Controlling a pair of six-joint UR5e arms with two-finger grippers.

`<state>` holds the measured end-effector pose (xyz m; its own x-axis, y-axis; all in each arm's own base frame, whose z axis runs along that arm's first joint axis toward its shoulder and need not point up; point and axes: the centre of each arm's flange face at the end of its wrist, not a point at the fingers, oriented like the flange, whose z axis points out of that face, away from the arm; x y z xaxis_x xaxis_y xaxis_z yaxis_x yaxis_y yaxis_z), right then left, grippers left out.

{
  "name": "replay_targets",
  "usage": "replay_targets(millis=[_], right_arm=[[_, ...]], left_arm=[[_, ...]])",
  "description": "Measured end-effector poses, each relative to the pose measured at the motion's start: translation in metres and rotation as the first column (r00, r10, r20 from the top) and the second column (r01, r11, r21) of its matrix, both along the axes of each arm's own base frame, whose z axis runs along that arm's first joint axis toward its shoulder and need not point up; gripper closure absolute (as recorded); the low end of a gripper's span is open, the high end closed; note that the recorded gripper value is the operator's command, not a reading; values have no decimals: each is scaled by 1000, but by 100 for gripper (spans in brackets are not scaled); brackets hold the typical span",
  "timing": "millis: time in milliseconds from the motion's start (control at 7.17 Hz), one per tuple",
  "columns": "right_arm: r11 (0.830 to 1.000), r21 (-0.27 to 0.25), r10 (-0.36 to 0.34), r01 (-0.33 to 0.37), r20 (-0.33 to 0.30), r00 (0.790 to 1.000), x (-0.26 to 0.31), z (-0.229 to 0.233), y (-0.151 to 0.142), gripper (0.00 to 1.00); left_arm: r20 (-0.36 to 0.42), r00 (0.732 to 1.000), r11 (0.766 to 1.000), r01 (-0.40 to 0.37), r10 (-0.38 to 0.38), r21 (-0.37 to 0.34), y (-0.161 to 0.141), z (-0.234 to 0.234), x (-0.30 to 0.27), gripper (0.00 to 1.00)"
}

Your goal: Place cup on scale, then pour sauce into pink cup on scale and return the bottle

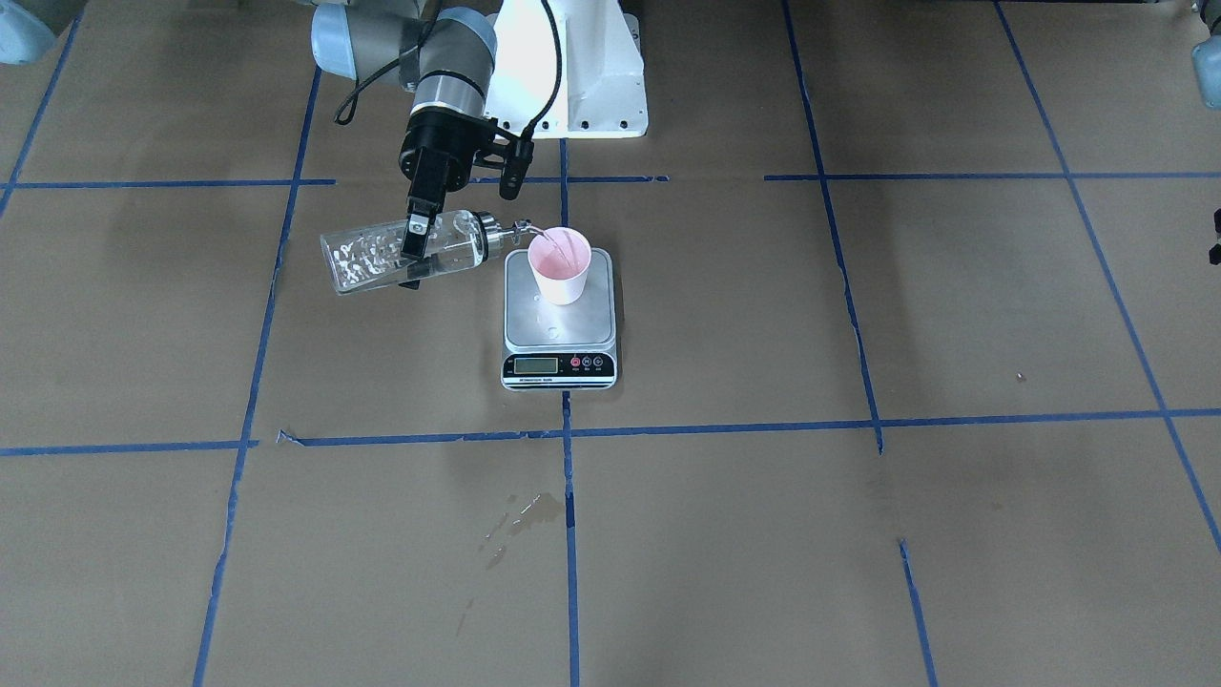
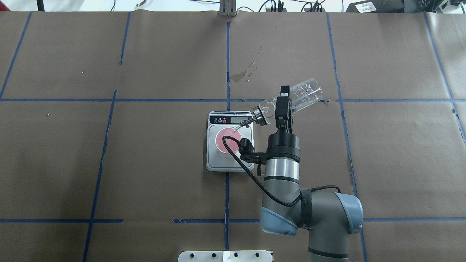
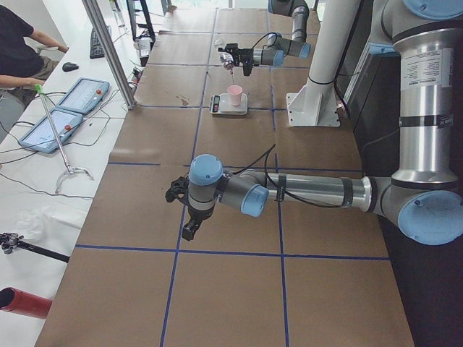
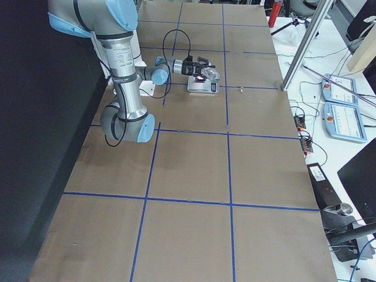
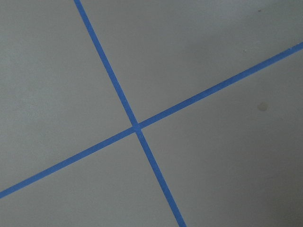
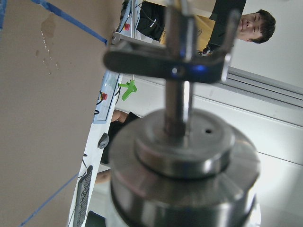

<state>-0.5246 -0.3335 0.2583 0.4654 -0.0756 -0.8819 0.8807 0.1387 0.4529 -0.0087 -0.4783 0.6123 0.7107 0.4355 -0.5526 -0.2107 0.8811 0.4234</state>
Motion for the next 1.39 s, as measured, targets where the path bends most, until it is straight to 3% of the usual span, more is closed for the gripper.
replay_targets(millis=[279,558,837,1116,1394], right_arm=[[1000,-15,-11,12,45,999,-2,3,2,100],[999,-30,-19,24,135,991,-6,8,7,100],[998,-57,-25,40,247,969,-11,13,12,100],[995,-86,-22,59,382,924,-14,12,19,100],[990,-113,-19,88,508,861,-2,-3,25,100]], left_arm=[[-3,1000,1000,2,-2,1,0,-1,-1,0],[-4,1000,1000,4,-4,2,0,-2,-2,0],[-5,1000,1000,8,-7,3,0,-2,-4,0],[-6,1000,1000,9,-9,5,0,-4,-4,0],[-6,1000,1000,10,-10,8,0,-5,-5,0]])
